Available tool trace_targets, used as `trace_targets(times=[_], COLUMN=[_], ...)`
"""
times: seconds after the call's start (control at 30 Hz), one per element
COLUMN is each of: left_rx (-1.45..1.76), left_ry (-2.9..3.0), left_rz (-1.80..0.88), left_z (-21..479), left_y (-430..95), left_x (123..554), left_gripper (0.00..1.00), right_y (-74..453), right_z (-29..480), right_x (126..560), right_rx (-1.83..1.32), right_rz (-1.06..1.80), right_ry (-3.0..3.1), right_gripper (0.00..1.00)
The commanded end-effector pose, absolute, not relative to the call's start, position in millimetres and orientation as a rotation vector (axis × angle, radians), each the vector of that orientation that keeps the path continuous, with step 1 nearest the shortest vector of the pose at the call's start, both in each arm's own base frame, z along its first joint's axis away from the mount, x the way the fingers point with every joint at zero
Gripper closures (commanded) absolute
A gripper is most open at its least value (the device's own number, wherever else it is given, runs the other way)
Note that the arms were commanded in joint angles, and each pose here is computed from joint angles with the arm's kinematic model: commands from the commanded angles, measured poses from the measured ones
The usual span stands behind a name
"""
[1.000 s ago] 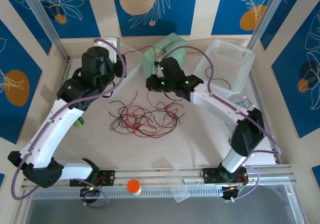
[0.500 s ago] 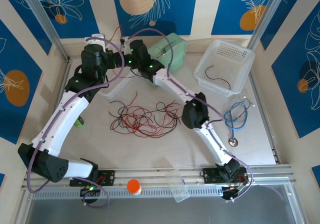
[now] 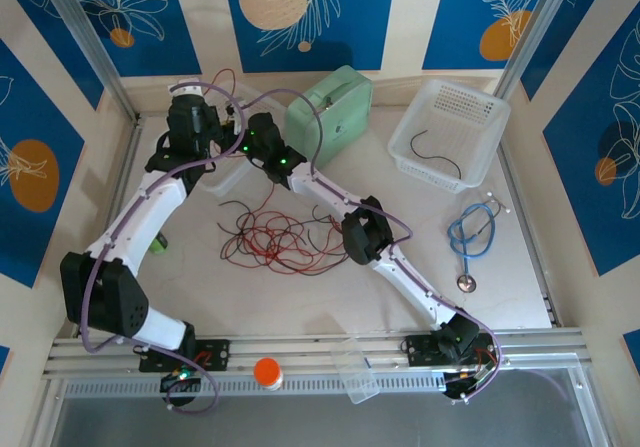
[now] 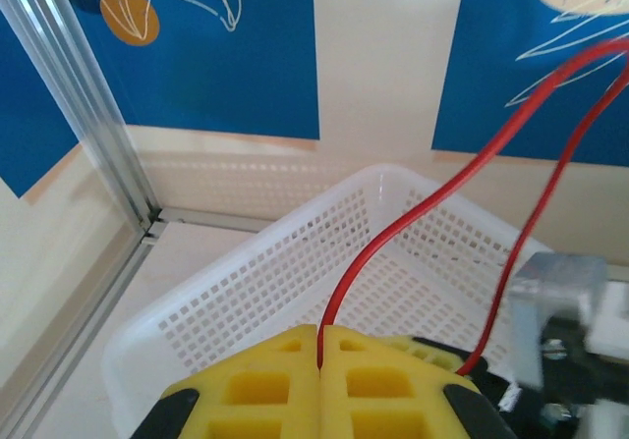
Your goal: Untangle the cables
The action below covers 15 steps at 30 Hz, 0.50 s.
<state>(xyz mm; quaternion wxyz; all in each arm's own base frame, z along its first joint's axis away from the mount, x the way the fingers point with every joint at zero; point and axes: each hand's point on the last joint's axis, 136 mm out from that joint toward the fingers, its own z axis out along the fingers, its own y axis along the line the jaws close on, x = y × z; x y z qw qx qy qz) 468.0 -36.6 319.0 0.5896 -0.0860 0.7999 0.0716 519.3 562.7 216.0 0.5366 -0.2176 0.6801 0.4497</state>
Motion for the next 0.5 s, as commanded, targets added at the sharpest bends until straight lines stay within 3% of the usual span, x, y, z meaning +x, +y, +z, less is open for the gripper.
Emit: trace_targets(times=[0.0,0.13,0.17,0.3,0.47], left_rx=[-0.226,-0.237,-0.241,-0.275,-0.32], left_ry=[1.843,1.879,1.888,1.924,1.976], left_rz=[0.144,0.146,0.149,0.162,0.163], left_z=[317,305,303,298,289], left_y=[-32,-28,-26,-14,3], left_x=[476,478,478,479,487], left_gripper=[1.0,1.0,1.0,1.0,1.0], right_y=[563,567,568,569,571], right_z=[251,255,256,268,287], right_x=[516,510,508,500,480], right_rx=[-0.506,-0.509,-0.511,-0.534,-0.6], right_rz=[1.053,1.057,1.057,1.071,1.041], right_ry=[1.512,1.526,1.531,1.543,1.558], right_gripper=[0.91,0.3,0.19,0.02,0.01])
